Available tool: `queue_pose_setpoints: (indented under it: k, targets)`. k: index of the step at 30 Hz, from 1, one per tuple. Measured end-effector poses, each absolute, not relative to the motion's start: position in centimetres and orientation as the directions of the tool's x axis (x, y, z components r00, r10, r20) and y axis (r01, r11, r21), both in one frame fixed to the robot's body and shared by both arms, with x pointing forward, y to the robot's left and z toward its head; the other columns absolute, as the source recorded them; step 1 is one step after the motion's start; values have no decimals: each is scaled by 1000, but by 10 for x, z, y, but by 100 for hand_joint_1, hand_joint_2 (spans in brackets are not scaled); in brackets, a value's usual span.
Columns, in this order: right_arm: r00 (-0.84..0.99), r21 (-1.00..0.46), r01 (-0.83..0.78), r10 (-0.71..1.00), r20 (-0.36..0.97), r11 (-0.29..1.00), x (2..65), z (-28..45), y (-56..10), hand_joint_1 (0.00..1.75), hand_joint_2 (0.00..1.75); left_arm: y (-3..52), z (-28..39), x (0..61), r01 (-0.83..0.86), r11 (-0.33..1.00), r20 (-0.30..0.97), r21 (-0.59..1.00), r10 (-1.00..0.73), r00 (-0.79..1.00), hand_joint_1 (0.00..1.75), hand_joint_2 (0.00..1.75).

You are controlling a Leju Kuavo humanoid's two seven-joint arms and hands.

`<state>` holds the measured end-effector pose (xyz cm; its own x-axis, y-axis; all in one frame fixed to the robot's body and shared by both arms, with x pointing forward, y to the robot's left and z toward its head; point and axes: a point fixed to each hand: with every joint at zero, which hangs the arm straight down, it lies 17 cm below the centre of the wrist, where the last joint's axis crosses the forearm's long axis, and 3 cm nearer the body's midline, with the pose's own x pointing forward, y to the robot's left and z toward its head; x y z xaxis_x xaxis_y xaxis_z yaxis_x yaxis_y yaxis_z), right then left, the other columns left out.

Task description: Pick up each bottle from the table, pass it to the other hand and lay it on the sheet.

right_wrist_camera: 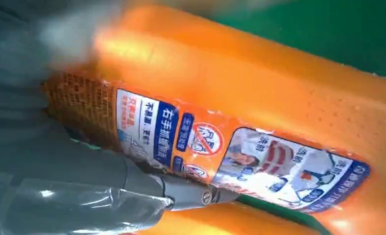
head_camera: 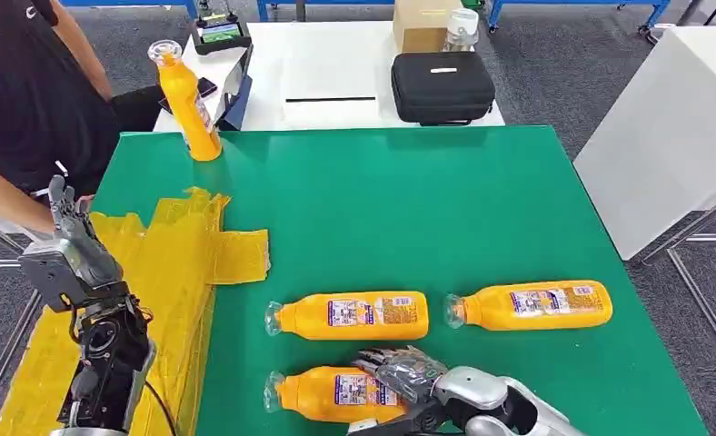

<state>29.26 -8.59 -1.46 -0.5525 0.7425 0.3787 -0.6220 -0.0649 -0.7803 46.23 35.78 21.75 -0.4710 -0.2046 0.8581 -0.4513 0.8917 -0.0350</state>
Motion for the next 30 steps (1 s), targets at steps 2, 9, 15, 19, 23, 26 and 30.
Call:
queue_pose_setpoints:
  k: [2,9,15,19,23,26,30]
  targets:
    - [-559,-791,-606,750,355,-78,293,-16,-87,0,175,358,217,462,-452,891,859,-36,-204,-470,0,0]
    - [-588,-842,-523,772,243,-133,286,-28,-80,105,175,360,213,460,-458,888,865,-41,-198,-462,0,0]
    - [-565,-842,-527,789,241,-119,285,-41,-68,175,175,359,213,460,-456,889,864,-43,-196,-463,0,0]
    - [-557,-836,-537,791,255,-108,285,-46,-61,175,175,359,213,460,-459,887,864,-45,-196,-463,0,0]
    - [-551,-833,-544,791,265,-99,285,-47,-58,175,175,359,213,458,-465,884,863,-47,-199,-465,0,0]
    - [-545,-831,-548,794,269,-95,286,-48,-58,175,175,359,213,457,-465,884,862,-47,-199,-467,0,0]
    - [-541,-830,-550,795,273,-90,286,-48,-57,175,175,359,213,457,-465,884,862,-47,-199,-467,0,0]
